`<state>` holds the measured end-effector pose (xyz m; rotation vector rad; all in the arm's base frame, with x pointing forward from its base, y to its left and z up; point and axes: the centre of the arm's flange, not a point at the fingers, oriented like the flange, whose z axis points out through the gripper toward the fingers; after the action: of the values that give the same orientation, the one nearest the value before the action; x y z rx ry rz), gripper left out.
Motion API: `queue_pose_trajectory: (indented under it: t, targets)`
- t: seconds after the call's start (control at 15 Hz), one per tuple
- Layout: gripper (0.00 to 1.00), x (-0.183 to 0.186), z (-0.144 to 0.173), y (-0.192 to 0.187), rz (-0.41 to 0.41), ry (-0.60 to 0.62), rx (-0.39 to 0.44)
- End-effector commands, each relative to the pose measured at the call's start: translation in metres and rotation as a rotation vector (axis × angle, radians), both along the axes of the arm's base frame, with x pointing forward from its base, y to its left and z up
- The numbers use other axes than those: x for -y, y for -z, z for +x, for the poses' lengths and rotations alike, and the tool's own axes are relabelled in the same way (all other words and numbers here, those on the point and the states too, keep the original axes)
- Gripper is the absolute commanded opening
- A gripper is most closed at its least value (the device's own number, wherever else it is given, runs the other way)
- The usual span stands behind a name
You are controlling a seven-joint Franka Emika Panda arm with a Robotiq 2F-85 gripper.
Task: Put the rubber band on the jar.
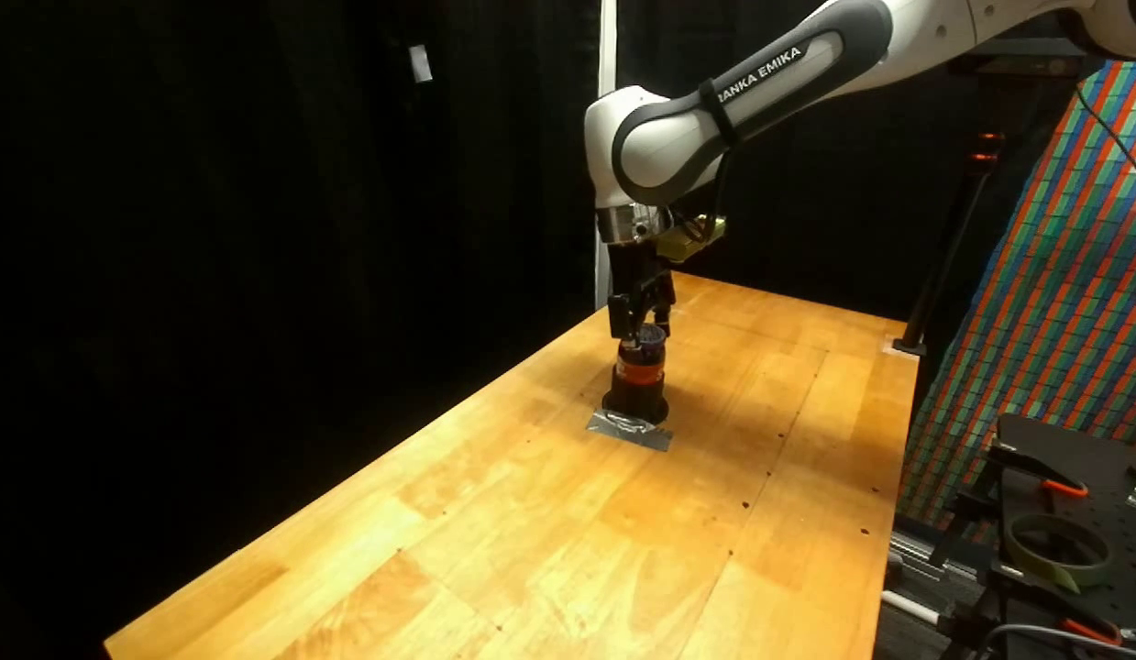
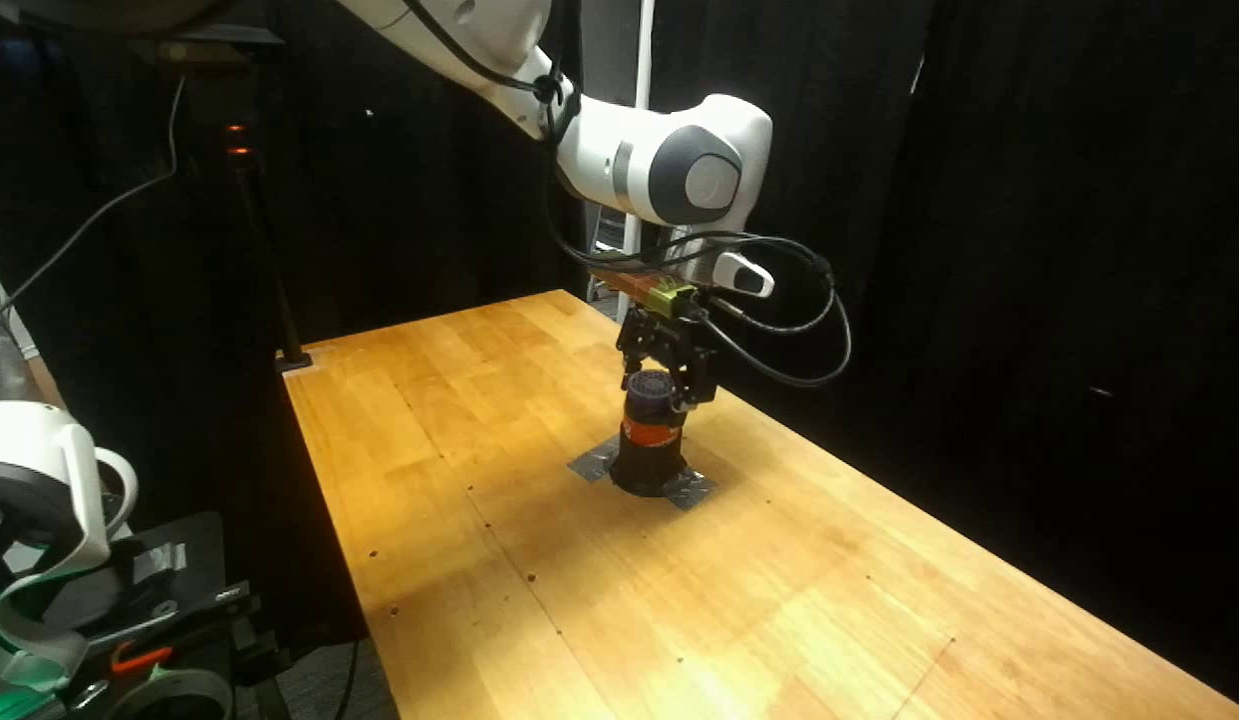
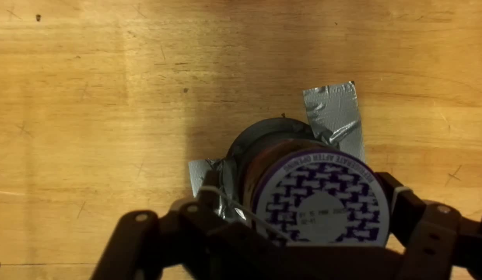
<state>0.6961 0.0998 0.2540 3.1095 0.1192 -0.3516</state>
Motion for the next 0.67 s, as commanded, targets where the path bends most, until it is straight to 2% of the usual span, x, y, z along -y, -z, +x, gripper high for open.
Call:
queue_pose_trajectory:
  t: [0.0, 0.6]
  targets:
    - [1.00, 0.011, -0.006, -0.004, 0.042, -0.029, -0.063]
    - [1.00, 0.032, -0.013, -0.008, 0.136, -0.078, -0.140]
